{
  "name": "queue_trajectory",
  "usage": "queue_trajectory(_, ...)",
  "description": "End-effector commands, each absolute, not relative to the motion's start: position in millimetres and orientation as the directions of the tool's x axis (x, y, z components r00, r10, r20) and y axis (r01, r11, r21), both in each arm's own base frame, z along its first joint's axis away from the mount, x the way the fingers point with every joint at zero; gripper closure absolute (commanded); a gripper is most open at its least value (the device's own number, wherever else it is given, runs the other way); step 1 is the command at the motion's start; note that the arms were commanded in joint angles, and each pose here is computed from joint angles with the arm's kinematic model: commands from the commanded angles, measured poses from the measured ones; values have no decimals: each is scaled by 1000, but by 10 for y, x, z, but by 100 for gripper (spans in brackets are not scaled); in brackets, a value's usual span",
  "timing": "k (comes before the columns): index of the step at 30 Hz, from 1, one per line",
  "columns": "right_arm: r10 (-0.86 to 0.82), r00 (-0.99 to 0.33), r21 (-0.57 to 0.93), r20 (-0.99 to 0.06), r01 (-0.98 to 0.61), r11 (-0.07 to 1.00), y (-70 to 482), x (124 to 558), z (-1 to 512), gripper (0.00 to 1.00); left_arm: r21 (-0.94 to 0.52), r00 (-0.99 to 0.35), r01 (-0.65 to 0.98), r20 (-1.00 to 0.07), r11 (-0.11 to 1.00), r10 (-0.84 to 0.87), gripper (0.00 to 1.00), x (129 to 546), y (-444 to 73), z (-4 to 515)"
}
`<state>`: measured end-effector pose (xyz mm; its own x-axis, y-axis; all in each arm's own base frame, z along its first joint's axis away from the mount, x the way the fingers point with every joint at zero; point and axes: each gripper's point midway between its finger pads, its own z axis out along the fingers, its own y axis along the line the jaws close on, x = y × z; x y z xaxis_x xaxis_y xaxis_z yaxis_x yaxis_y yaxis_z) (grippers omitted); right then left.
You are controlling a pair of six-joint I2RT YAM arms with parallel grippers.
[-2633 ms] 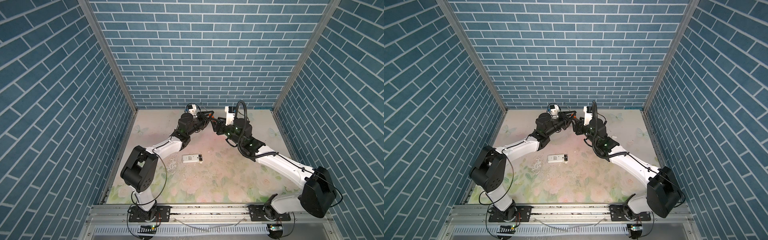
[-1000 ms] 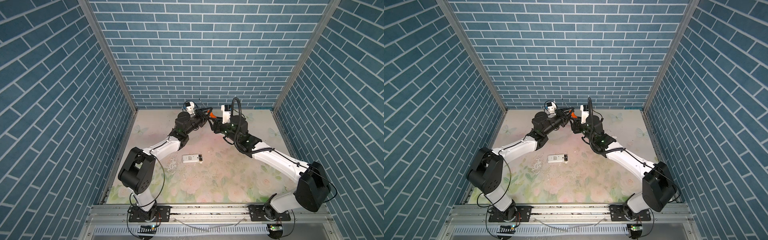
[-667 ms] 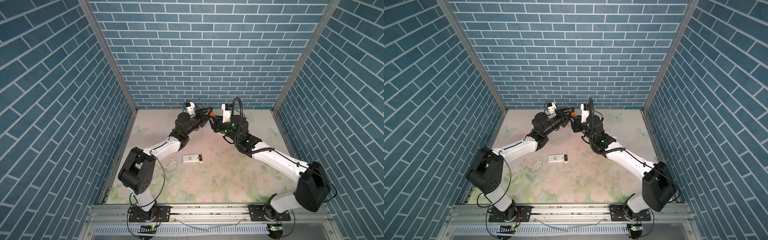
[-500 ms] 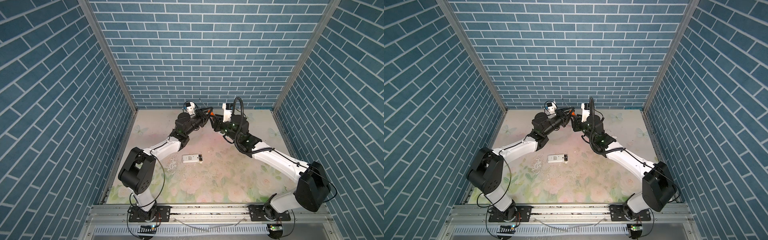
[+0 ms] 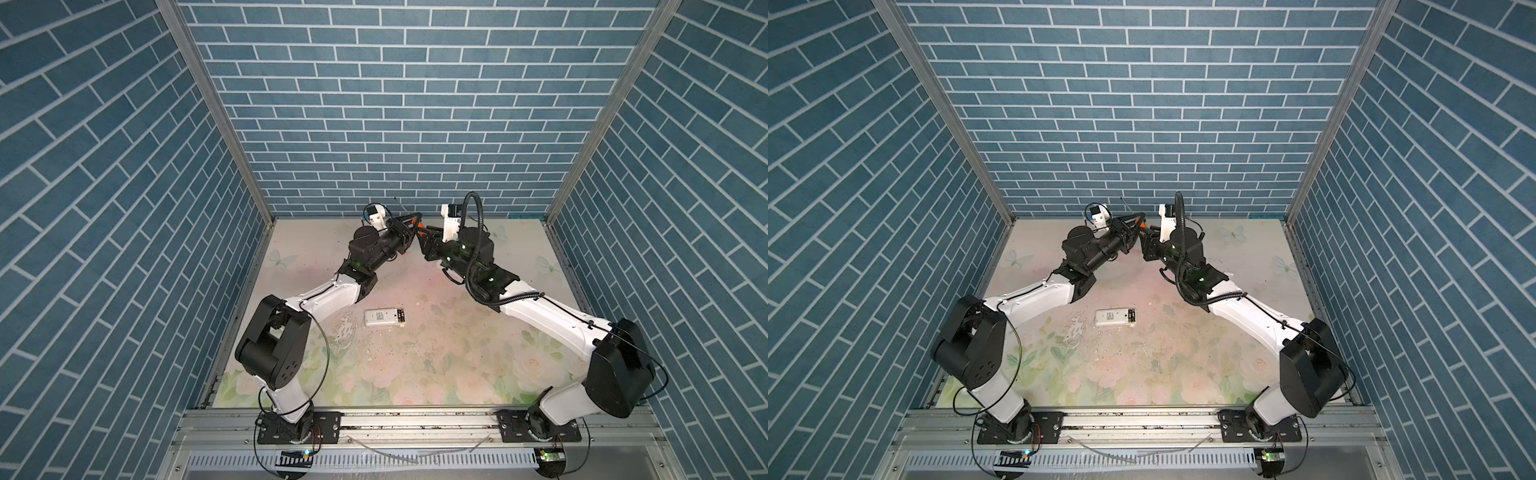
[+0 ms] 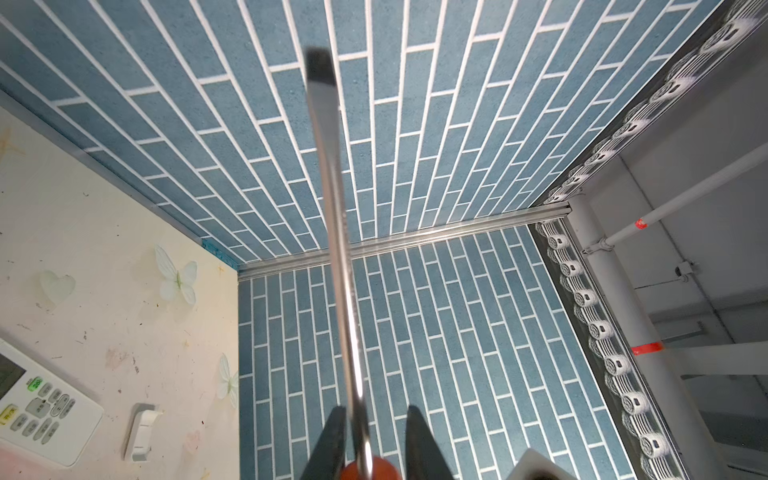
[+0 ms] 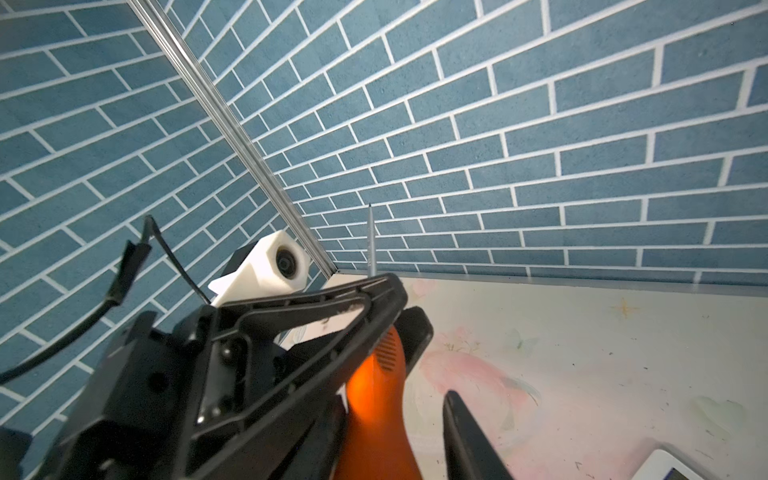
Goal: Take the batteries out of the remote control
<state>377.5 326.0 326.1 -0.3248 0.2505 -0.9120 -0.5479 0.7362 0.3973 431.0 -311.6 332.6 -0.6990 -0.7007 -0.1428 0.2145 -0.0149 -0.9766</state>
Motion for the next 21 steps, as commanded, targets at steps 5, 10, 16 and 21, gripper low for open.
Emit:
queue_trajectory(5, 293, -207, 358, -933, -581, 731, 3264, 3827, 3761, 79, -962, -773, 265, -175, -59, -610, 100, 3973, -3359, 3504)
queue_trajectory(10, 254, -218, 334, -942, -585, 739, 3256, 3798, 3747, 98, -964, -773, 262, -182, -44, -608, 100, 3943, -3353, 3424)
queue_trajectory(16, 208, -230, 305, -951, -574, 760, 3157, 3707, 3751, 100, -962, -760, 273, -214, -3, -614, 100, 3934, -3328, 3366)
queue_trajectory(21, 167, -248, 280, -954, -547, 789, 3033, 3650, 3735, 100, -958, -740, 285, -245, 38, -627, 86, 3955, -3256, 3330)
